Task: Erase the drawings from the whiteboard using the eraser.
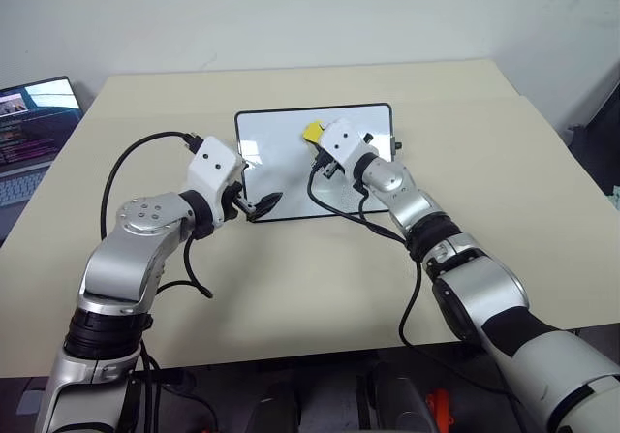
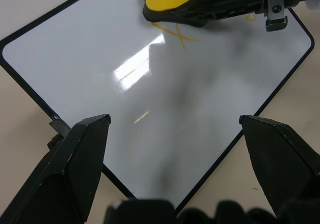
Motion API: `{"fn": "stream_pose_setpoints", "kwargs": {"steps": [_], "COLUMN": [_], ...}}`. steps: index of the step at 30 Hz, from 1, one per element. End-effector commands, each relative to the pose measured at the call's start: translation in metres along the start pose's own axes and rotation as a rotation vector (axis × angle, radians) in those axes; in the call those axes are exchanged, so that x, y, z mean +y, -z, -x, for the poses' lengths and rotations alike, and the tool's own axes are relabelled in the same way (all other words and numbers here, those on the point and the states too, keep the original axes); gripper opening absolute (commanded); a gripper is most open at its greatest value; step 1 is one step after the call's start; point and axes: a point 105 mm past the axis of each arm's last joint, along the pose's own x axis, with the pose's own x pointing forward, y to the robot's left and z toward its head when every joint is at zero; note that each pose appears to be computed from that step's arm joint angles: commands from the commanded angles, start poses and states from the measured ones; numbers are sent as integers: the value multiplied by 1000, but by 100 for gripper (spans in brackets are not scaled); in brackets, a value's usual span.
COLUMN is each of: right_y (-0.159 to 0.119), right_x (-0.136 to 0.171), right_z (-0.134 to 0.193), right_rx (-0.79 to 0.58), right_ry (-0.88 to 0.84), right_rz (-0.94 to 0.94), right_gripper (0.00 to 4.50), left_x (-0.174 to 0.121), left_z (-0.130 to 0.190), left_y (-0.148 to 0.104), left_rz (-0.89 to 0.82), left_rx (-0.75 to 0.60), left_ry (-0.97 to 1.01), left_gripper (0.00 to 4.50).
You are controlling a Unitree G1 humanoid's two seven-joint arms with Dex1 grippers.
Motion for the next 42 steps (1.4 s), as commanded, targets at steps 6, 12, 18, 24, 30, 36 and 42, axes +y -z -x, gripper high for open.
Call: {"fn": "stream_pose_setpoints", "kwargs": {"steps": [6, 12, 18, 24, 30, 36, 42], "right_y": [12, 42, 45, 43, 37, 38, 39], "right_x": [20, 57, 76, 63, 16, -19, -28], "right_z": [-1, 8, 11, 10, 6, 8, 9], "right_rx": [31, 124, 130, 119, 123, 159, 172], "right_ry": [-31, -152, -228, -175, 23, 177, 224], "right_rz": [3, -54, -89, -75, -60, -70, -79], "right_gripper": [96, 96, 96, 96, 96, 96, 96], "left_x": [8, 7, 6, 7, 6, 3, 2], "left_z": [9, 7, 8, 6, 6, 4, 4], "left_y": [-13, -13, -10, -14, -12, -13, -14], "left_rz": [-41, -36, -28, -38, -38, -37, -40], "left_rx": [-33, -38, -31, -37, -33, -36, -36], "left_ry": [-36, -34, -31, -22, -19, -10, -4], "left_gripper": [450, 450, 450, 450, 450, 450, 450]}}
